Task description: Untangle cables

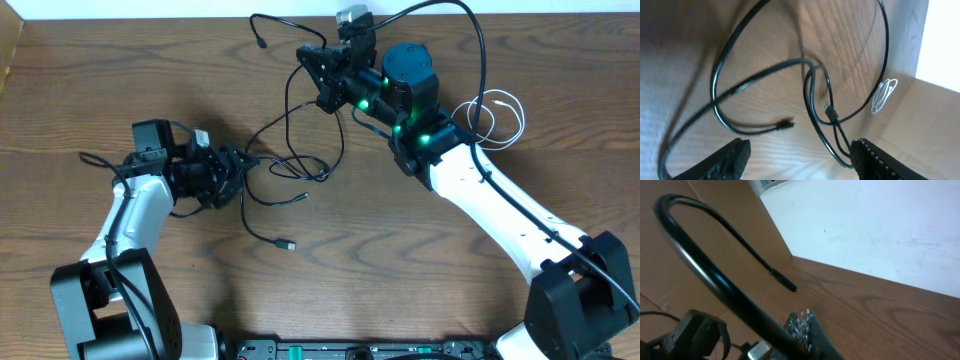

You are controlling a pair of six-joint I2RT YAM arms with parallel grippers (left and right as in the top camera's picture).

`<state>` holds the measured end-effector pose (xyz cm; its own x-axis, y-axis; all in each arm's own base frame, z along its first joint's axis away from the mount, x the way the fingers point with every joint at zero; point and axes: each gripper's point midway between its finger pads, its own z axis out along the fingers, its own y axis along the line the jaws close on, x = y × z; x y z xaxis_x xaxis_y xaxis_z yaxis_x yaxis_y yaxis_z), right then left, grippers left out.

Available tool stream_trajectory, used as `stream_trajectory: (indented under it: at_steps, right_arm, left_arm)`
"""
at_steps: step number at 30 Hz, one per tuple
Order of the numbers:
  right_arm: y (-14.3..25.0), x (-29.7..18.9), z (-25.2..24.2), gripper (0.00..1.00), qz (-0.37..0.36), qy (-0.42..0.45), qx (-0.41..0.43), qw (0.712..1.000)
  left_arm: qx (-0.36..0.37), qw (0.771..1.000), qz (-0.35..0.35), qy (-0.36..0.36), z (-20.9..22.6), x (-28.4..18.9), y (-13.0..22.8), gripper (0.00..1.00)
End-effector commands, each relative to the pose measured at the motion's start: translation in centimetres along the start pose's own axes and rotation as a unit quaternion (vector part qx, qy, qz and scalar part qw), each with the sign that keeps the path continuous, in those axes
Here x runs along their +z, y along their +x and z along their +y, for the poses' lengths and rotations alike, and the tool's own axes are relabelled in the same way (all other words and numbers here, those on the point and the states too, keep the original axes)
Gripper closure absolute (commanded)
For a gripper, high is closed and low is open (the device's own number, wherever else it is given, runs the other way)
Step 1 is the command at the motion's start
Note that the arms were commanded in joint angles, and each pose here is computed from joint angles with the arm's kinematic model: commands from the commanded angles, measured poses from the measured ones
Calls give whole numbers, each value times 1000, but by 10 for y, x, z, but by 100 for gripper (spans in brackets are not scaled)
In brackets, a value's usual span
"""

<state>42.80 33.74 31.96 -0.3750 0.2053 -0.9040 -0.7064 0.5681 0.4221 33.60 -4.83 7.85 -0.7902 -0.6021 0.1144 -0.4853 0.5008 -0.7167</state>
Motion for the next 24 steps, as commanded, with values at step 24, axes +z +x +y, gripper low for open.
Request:
stream_trajectory:
  at_steps: [24]
  right_arm:
    - [-13, -6, 14, 99, -11, -17, -1, 1000]
  left_arm:
    - [-14, 1000, 6, -19, -51, 50, 39, 35]
